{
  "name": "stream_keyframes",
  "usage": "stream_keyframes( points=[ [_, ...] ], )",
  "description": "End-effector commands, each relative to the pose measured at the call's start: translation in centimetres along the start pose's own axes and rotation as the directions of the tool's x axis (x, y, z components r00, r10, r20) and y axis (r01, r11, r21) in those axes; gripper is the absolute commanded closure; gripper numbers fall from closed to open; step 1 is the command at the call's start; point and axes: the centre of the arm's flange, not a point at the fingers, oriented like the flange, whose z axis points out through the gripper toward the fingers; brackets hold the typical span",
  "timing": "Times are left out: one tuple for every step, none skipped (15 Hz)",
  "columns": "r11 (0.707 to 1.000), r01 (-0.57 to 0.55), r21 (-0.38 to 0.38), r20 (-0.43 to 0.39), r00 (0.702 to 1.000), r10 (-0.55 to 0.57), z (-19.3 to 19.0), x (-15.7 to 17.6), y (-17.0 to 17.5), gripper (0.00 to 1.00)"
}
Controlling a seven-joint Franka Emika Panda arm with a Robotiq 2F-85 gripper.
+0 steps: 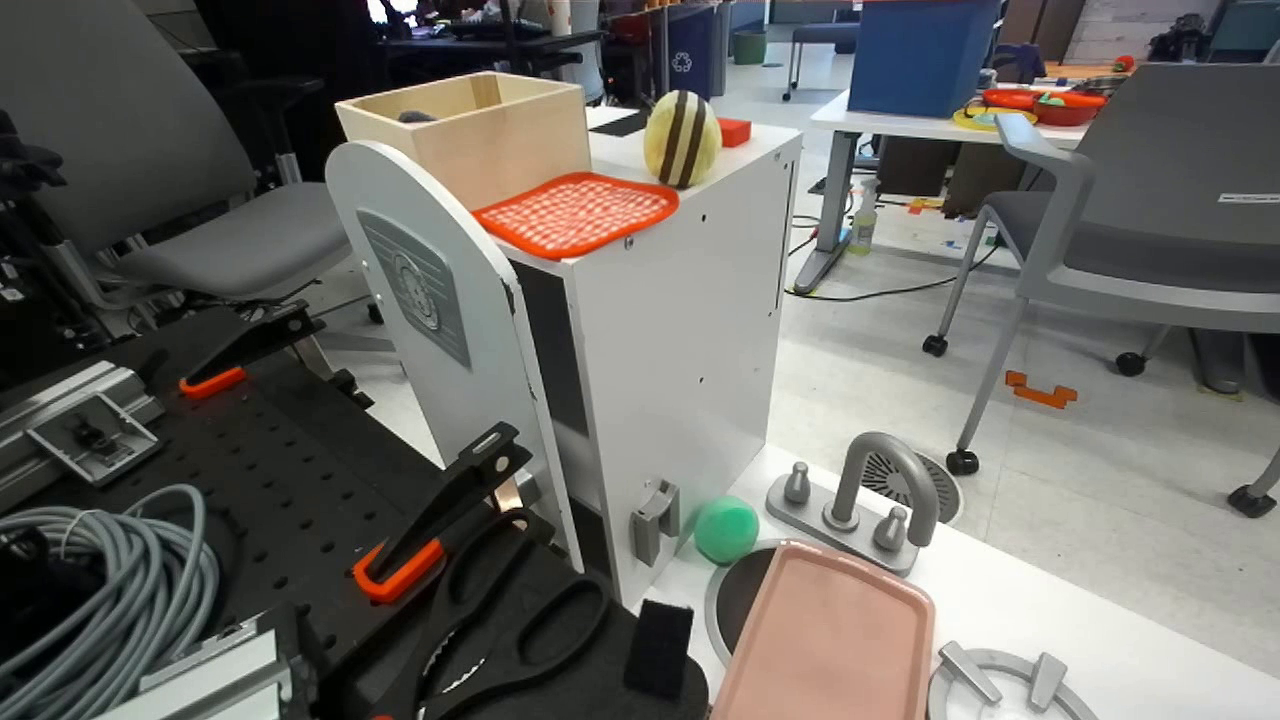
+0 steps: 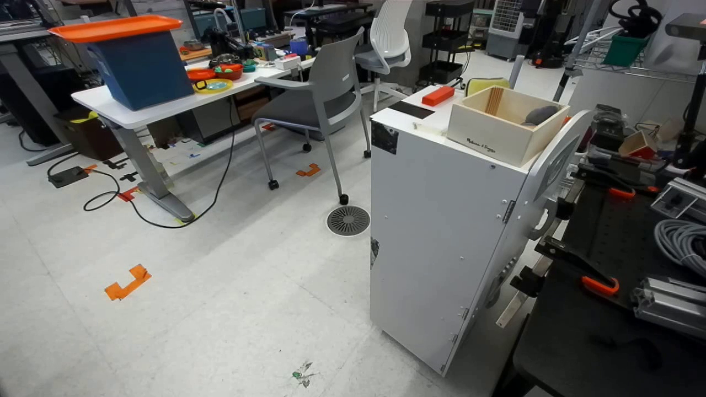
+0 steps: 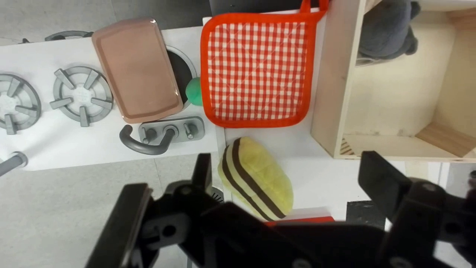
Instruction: Put the grey plushy in the box, remove the yellow plushy from the box and put it on top of the cupboard, and then put the oven mitt on the tray
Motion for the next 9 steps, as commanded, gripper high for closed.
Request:
stream_keyframes(
  points=[
    [1.0,-0.019,-0.017,-0.005,1.0,0.019,-1.2,-1.7,0.1,0.0],
    [0.999,-0.026,-0.019,-0.007,1.0,0.026,-1.4,-1.9,0.3,0.0],
    [0.999,-0.03,-0.024,-0.01,1.0,0.03,-1.6,-2.1,0.5,0.0],
    [0.999,-0.034,-0.027,-0.011,0.999,0.034,-1.8,-2.4,0.7,0.0],
    [0.999,-0.038,-0.03,-0.014,0.999,0.038,-2.0,-2.7,0.9,0.0],
    [0.999,-0.041,-0.032,-0.014,0.999,0.04,-2.0,-3.0,1.1,0.0],
    [0.998,-0.042,-0.037,-0.013,0.999,0.041,-2.1,-3.4,1.2,0.0],
    [0.998,-0.042,-0.041,-0.01,0.999,0.041,-2.0,-3.7,1.3,0.0],
    [0.998,-0.041,-0.049,-0.006,0.999,0.041,-1.9,-4.1,1.5,0.0]
  ],
)
